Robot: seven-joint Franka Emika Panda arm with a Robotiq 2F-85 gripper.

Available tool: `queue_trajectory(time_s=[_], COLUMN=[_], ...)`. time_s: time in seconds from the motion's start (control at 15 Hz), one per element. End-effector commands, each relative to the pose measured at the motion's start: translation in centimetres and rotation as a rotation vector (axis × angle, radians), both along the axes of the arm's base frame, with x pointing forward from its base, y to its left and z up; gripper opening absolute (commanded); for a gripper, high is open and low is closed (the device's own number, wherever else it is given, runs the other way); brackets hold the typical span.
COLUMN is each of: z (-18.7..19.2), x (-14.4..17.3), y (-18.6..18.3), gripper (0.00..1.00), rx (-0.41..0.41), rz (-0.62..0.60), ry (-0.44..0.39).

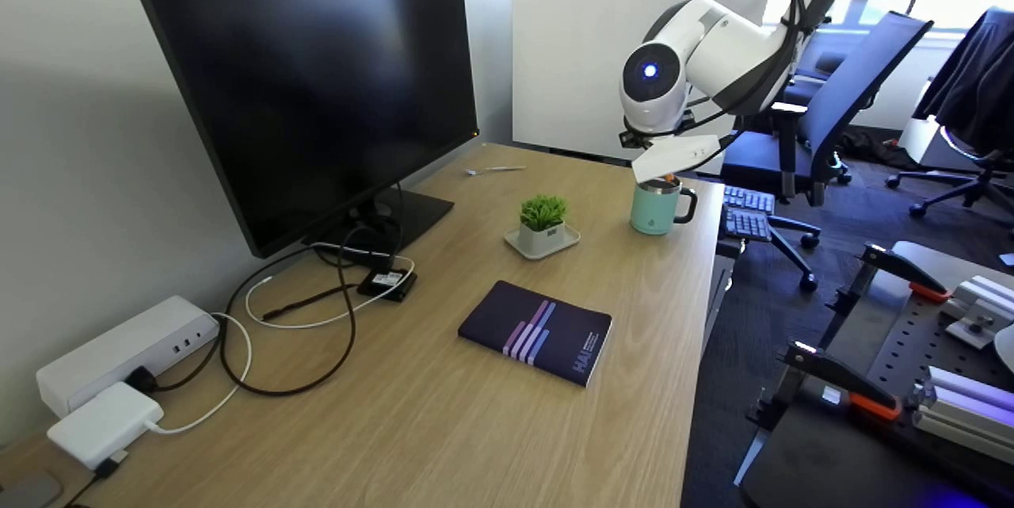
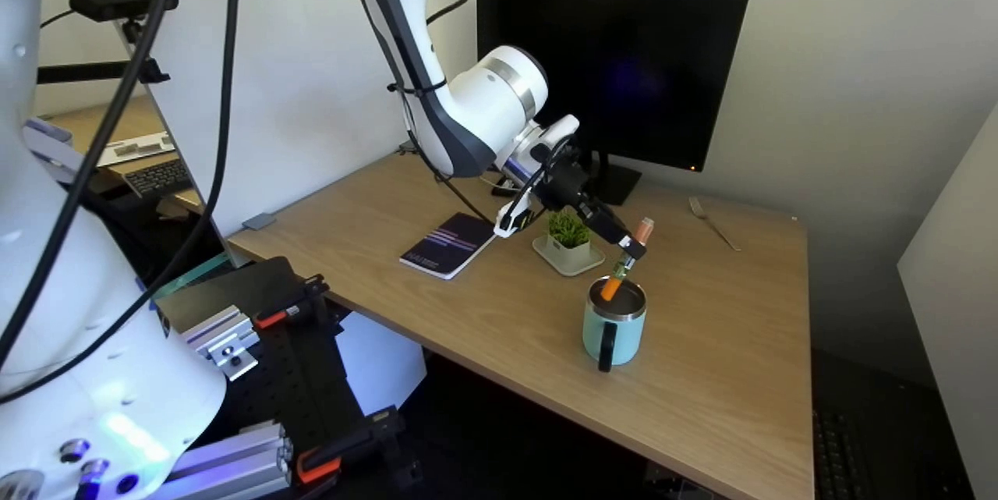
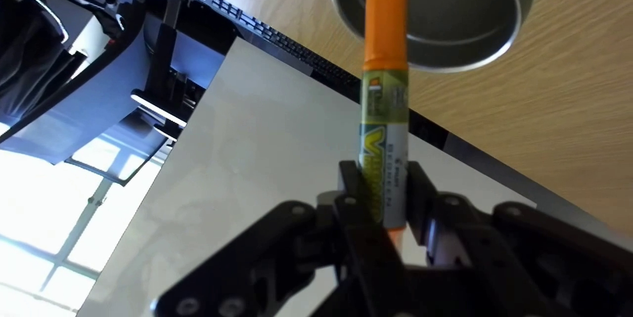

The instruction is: Pick up the marker and put it in the cup

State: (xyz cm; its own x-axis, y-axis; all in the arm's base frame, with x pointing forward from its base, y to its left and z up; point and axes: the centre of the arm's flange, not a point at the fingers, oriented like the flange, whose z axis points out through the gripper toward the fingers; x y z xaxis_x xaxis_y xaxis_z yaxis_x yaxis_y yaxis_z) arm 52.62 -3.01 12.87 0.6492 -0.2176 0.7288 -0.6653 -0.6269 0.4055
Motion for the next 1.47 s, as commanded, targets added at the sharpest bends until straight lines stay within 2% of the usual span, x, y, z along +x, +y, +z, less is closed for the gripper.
queue_trajectory(time_s=[0.0,0.47,1.0,1.07,1.13,1.27,1.4], z=[-2.0,-5.1,-7.3,-7.3,-7.2,-6.9,-6.5], x=[0.9,0.8,0.0,0.0,0.1,0.1,0.2], y=[-0.9,-1.3,-1.2,-1.3,-1.4,-1.5,-1.6], gripper=[0.06,0.06,0.06,0.24,0.5,0.57,0.7], rx=[-0.003,0.012,0.042,0.044,0.044,0.041,0.041], rz=[0.018,0.036,0.021,0.018,0.019,0.014,0.009], ry=[-0.049,-0.09,-0.077,-0.075,-0.071,-0.069,-0.07])
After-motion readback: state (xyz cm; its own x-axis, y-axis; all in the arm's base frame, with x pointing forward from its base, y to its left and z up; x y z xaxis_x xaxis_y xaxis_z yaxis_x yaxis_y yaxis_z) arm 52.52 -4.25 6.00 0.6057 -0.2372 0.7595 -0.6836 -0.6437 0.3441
